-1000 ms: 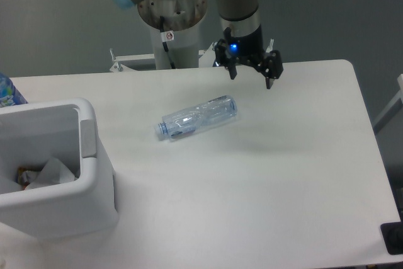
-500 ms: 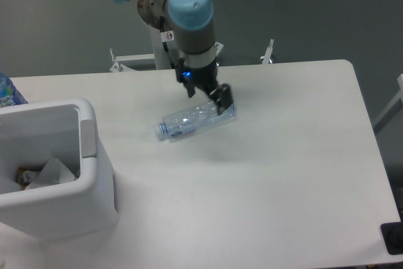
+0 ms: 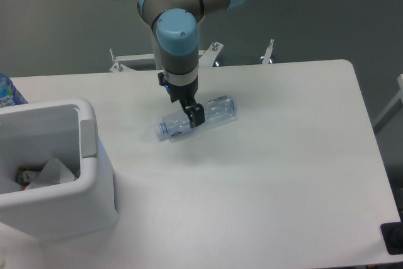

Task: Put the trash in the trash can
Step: 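Lower the gripper onto the bottle's middle and close on it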

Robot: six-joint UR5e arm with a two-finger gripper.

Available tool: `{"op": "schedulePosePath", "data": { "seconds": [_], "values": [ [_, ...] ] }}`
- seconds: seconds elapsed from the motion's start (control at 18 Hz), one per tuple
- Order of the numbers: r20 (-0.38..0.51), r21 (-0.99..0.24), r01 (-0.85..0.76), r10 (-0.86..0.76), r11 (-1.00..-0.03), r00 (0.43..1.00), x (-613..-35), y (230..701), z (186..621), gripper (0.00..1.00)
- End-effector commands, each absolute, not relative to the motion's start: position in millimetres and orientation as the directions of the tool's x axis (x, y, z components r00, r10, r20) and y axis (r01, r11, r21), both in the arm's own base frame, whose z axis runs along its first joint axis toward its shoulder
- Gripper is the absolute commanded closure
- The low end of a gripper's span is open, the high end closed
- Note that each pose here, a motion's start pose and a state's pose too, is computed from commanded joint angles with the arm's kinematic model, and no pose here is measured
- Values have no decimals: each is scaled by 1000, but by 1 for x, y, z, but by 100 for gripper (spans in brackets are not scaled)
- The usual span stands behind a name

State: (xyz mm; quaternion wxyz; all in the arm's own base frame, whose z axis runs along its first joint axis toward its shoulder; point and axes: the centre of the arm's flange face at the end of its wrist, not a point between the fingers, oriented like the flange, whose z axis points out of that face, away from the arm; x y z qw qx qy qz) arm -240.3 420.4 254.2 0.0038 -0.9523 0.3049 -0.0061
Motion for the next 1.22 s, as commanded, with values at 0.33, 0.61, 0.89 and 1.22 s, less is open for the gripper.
{"op": "schedulePosePath", "data": {
  "seconds": [0.33,0.61,0.89,1.22],
  "values": [
    [76,3,-574,-573,-819,816,-235,429,220,0],
    [103,8,-574,-571,-819,815,-234,429,207,0],
    [135,17,-575,-568,-818,812,-239,434,188,0],
    [117,15,-575,-570,-818,814,-243,437,188,1]
  ]
}}
